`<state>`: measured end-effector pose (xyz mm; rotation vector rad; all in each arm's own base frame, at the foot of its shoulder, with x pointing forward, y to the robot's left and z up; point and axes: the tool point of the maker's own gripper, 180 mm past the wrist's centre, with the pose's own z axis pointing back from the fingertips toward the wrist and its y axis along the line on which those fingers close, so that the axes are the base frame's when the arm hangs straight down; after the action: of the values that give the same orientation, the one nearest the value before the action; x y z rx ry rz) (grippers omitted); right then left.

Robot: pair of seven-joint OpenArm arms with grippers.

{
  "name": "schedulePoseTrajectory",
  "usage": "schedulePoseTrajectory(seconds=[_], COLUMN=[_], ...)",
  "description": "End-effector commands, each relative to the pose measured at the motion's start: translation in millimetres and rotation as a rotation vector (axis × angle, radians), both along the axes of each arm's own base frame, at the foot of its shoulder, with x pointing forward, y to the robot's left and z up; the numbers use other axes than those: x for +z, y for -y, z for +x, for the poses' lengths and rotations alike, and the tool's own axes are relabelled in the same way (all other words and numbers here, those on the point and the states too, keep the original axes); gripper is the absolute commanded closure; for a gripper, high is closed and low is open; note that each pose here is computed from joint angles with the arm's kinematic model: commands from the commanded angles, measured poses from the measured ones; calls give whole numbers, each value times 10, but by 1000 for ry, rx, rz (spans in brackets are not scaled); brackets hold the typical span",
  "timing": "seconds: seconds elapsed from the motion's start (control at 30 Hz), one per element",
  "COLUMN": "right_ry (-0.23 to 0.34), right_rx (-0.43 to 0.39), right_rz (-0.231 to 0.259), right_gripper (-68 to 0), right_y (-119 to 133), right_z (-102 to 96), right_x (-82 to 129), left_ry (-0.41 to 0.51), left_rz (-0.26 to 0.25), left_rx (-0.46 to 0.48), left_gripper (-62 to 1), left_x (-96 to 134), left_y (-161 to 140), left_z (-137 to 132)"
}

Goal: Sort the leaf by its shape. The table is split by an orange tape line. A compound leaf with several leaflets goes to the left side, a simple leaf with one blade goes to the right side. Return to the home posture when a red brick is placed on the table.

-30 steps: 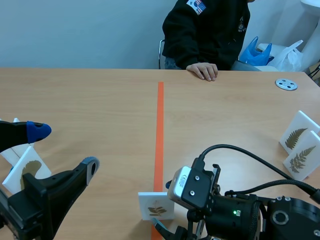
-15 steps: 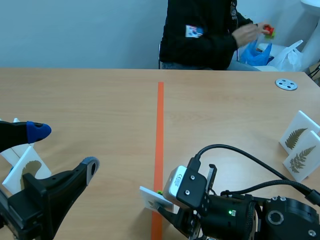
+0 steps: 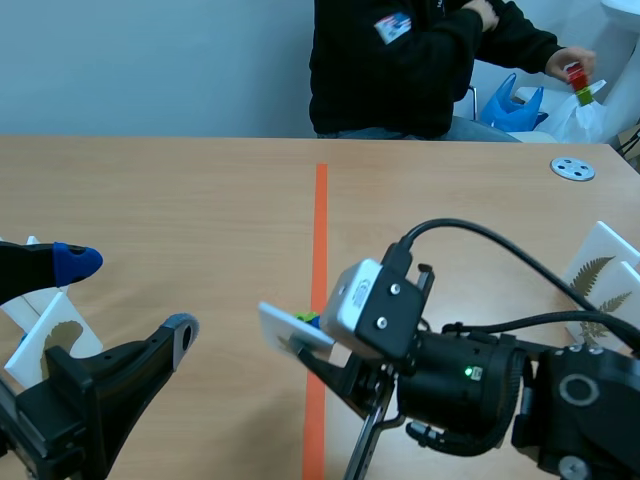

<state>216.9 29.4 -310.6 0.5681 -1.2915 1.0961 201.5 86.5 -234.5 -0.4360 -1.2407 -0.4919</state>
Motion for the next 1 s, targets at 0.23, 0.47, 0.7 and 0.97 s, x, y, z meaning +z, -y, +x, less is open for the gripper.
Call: schedulePoseTrajectory(seconds=[0.23,0.47,0.7,0.97], right_ry=[16,46,59,38], right_rx=[-111,-262,-451,-614], right_rz=[94,127,128,156], right_gripper=[-15,-15,-15,-15], right_y=[364,819,1383,1803], right_z=[101,271,440,546], right_x=[437,706,809,866], left_ry=[23,23,18,-10], left_rz=[-16,-9,7,15], left_rx=[0,-8,-23,-10], left_gripper=[-623,-623,-623,-623], left_x=[71,68,46,-64], left_y=[13,13,4,-52], left_z=[21,17,10,-1])
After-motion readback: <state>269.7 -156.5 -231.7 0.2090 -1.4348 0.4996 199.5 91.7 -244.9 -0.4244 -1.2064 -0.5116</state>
